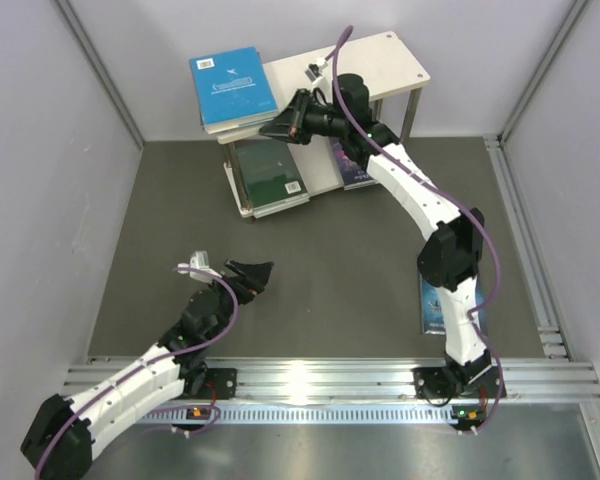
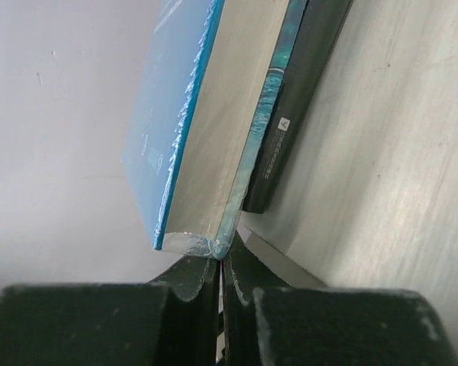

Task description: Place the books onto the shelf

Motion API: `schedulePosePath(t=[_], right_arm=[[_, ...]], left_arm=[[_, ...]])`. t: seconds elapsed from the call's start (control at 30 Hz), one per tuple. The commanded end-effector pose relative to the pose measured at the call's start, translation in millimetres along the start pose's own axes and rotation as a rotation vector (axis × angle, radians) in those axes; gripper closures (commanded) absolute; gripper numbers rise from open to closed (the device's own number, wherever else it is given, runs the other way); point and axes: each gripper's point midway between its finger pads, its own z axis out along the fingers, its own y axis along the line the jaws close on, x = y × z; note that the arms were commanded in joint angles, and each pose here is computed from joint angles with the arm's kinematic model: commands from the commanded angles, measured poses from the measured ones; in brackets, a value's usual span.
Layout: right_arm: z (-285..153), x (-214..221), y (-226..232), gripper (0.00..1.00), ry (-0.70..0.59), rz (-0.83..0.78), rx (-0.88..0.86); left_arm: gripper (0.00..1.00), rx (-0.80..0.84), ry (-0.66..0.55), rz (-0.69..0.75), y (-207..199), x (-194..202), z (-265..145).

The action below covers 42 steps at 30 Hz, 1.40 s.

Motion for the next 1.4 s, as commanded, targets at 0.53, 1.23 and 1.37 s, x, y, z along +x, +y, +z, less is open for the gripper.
schedulePosePath(t=[0.53,1.23,1.37], right_arm=[[-75.0,9.0,32.0,0.29,-0.096,-0.135,0.005],[-523.0,108.4,-281.4,0.0,-0.648,0.382,1.187],[-535.9,137.8,-315.1,0.0,-0.671,0.476,1.228]], left_arm=[[0.1,-0.049,0.019,0.046,41.7,18.3,-8.8],[0.04,0.001,0.382,0.301,-18.5,100.3,42.6],[0.04,0.086,0.477,0.284,-31.8,134.1,55.8]])
